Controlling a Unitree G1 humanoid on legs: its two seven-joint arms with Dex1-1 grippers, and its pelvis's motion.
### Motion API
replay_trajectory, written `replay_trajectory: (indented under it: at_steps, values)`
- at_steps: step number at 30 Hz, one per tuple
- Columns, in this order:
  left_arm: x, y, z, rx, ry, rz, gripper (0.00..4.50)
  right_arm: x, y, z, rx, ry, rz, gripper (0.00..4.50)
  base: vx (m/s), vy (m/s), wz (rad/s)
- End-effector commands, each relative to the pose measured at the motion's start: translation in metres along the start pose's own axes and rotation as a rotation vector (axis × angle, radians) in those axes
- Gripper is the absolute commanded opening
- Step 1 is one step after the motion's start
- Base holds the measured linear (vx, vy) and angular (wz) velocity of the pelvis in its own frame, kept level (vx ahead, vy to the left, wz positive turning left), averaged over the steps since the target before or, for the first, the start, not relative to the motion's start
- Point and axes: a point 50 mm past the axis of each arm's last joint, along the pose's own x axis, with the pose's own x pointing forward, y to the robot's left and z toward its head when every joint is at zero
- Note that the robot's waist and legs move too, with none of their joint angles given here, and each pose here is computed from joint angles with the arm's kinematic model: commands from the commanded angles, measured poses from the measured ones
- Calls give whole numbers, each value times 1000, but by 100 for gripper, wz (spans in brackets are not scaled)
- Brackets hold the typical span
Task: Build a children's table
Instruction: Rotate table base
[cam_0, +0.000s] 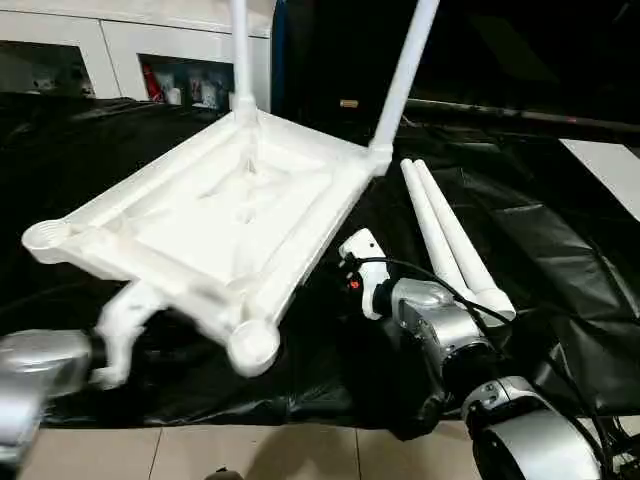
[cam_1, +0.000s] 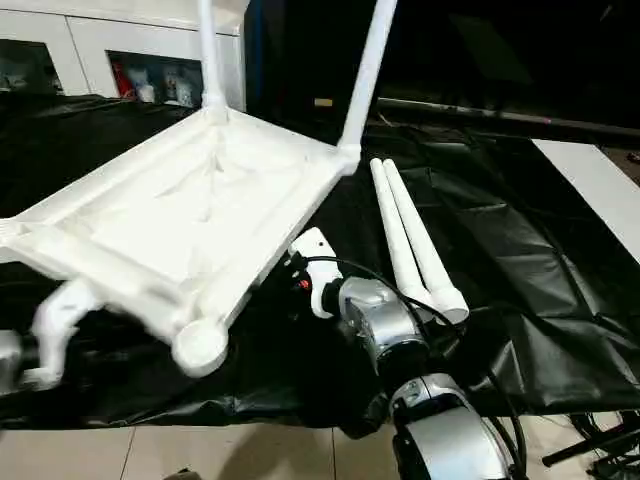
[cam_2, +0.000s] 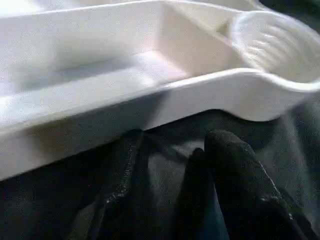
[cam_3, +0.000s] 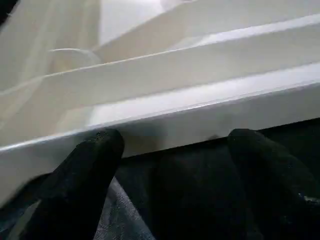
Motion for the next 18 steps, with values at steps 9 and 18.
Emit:
replay_trajectory:
  at_steps: [9,18]
  values:
    - [21,-21,39,236,12,-152,218,-39,-19,14,-130,-31,-21,383,0,0,0]
    - [5,-10,85,466,59,-148,218,-94,-21,23,-324,86,94,383,0,0,0]
